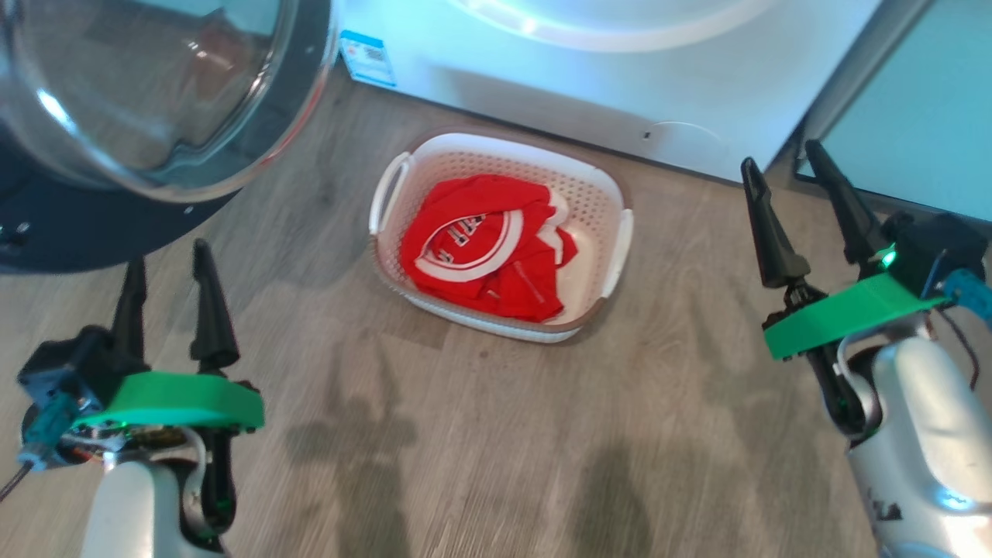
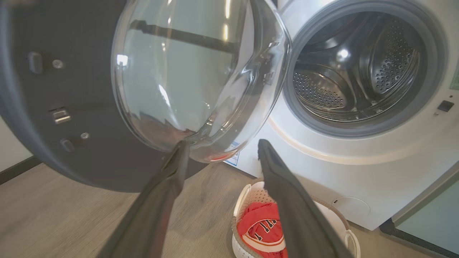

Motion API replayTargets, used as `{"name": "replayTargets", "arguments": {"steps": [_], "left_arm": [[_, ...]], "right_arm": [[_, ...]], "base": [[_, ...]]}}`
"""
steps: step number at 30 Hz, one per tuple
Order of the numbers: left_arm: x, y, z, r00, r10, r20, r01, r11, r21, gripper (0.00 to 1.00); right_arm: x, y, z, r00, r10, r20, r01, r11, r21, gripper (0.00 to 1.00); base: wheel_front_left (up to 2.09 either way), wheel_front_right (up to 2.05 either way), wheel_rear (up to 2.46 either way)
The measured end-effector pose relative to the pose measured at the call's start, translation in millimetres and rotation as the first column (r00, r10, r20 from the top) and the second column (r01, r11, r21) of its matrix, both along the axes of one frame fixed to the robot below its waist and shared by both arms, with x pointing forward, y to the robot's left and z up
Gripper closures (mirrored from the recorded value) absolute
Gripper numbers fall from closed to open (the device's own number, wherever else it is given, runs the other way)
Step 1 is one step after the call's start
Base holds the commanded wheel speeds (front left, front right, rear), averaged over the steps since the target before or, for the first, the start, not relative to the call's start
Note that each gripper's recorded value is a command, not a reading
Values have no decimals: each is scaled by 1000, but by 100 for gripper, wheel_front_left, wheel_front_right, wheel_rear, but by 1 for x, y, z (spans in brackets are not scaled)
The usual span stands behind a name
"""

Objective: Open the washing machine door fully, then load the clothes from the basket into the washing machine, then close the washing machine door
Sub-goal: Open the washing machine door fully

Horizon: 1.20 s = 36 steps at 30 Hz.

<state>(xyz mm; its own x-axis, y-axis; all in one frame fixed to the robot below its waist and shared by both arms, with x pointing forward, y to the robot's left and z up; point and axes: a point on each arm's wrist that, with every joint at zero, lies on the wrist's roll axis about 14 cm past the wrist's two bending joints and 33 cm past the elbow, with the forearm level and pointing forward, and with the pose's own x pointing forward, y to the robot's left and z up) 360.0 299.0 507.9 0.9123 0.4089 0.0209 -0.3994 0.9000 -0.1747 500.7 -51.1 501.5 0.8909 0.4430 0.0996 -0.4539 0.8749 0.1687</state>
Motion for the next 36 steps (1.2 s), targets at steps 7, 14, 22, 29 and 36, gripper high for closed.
{"name": "replayTargets", "arguments": {"steps": [7,14,22,29,36], "left_arm": [[27,-47,8,988,-157,8,157,988,2,0],[48,-86,13,956,-292,6,292,956,14,0],[59,-132,20,898,-439,10,439,898,24,0],[58,-152,23,865,-502,6,501,865,34,0],[56,-161,25,850,-527,4,527,849,39,0]], "right_arm": [[-18,-35,-4,995,-97,-22,97,995,1,0],[-34,-71,5,981,-194,-8,194,981,5,0],[-67,-110,2,952,-306,-31,306,952,-3,0],[-84,-131,12,931,-366,-8,366,931,3,0],[-98,-140,10,919,-393,-15,394,919,3,0]], "base": [[0,0,0],[0,0,0],[0,0,0],[0,0,0],[0,0,0]]}}
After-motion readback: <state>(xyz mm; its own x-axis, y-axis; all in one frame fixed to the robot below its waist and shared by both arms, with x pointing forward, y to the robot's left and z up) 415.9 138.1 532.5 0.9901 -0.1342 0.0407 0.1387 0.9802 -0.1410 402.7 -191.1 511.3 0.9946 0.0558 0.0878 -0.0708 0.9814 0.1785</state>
